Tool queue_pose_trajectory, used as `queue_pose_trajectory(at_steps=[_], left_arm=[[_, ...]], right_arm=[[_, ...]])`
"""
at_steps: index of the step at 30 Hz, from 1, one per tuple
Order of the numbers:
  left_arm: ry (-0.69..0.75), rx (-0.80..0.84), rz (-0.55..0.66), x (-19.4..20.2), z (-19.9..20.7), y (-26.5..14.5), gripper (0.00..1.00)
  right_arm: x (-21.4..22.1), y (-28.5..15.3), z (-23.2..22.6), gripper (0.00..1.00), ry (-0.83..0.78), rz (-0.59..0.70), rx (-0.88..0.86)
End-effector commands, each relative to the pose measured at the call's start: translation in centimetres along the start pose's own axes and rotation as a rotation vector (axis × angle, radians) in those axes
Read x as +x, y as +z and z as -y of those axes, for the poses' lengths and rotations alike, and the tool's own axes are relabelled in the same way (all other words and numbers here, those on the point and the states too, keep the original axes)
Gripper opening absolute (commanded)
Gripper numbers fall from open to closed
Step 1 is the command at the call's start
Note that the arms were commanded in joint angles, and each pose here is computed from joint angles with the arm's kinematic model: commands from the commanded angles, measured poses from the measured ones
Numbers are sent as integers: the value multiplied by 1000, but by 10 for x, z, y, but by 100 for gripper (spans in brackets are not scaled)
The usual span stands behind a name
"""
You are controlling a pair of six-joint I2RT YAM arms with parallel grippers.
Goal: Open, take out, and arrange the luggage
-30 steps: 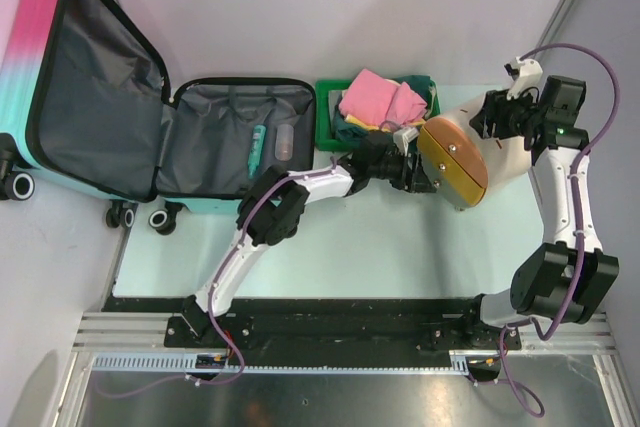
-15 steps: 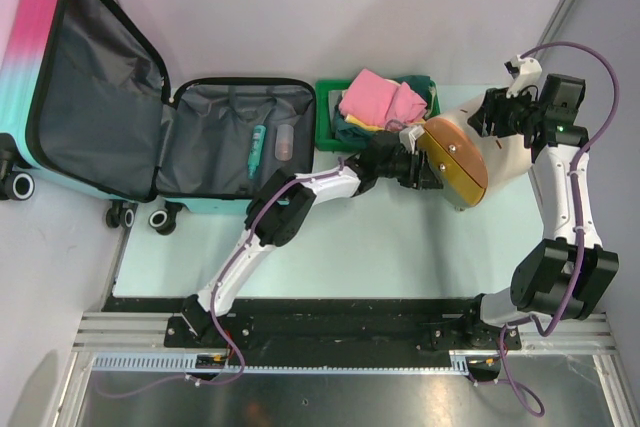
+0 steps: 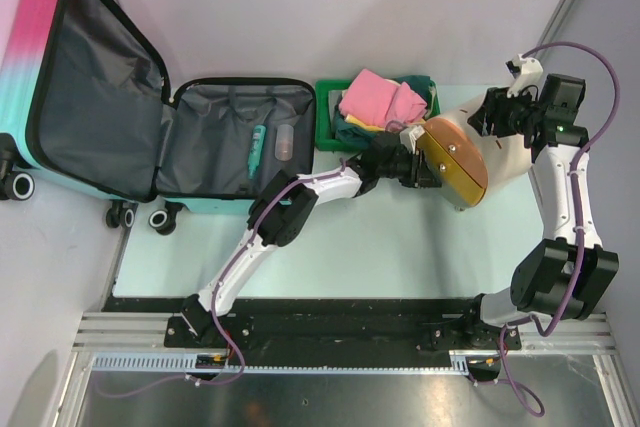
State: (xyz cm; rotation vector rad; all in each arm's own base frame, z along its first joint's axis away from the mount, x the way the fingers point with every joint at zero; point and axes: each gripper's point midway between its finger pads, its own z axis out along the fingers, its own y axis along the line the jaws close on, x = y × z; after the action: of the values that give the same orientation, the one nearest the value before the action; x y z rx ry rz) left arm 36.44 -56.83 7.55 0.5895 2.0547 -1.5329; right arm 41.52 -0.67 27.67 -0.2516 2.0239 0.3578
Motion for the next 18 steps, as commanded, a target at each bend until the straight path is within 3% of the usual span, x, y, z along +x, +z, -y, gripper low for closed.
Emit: queue_pose_trajectory(at_steps=[1, 5, 18], left_arm=[[37, 44, 41, -17, 22, 4, 23], [44, 43, 34, -18, 27, -5, 1], [40, -30, 12, -8, 18, -65, 0]], right_arm=[[53, 3, -3, 57, 146, -180, -4], [56, 6, 2, 56, 143, -188, 17], [77, 13, 34, 50, 149, -229, 77]])
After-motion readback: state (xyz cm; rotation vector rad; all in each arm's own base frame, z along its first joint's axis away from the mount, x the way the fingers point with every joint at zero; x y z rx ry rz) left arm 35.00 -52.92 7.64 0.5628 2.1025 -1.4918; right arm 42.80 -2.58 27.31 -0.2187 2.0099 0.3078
